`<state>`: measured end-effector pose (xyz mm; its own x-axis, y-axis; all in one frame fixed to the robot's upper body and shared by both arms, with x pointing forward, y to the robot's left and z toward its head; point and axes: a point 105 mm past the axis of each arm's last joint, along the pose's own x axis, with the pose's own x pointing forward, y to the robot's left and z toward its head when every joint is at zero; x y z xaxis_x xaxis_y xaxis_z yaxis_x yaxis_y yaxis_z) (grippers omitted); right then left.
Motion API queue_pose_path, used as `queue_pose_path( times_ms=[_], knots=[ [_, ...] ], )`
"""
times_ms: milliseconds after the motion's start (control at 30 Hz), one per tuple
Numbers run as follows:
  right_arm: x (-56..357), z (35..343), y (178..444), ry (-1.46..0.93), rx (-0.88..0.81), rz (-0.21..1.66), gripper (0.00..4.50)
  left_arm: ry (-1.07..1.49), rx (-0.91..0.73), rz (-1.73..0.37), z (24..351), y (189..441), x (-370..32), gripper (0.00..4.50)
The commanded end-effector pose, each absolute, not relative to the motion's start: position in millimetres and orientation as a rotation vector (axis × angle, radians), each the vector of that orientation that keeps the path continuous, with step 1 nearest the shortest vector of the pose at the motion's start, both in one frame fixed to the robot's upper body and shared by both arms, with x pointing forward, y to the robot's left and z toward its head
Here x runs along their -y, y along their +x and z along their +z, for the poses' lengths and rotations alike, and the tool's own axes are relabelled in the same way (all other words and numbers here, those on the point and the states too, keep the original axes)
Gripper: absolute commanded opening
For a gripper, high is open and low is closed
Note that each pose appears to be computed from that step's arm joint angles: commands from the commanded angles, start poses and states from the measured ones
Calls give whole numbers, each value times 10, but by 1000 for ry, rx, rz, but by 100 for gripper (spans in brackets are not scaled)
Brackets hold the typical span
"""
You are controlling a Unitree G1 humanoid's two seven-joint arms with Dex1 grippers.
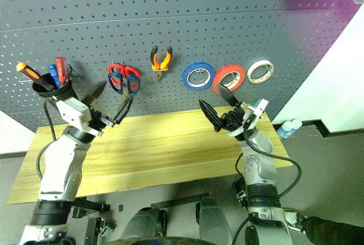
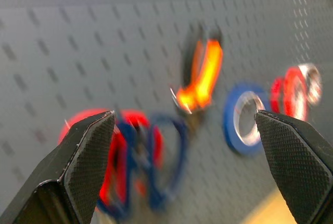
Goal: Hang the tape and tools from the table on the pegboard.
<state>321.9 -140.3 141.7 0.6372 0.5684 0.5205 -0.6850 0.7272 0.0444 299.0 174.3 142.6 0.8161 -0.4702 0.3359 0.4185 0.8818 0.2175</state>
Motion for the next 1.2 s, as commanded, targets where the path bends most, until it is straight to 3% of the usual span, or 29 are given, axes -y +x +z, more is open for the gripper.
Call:
queue_pose_path(
  times_ms=[33,300,567,1200],
  knots=[
    [1483,1352,3234,206,498,599,450,183,362,-452,1279,2952,-1768,448],
    [1890,750,3090,132,307,306,450,148,225,-325,745,2828,-1951,448],
    [1988,382,2747,50,190,247,450,75,108,-168,378,2670,-2032,448],
    [1980,376,2248,39,86,292,450,7,-6,-50,56,1875,-2506,448]
  ],
)
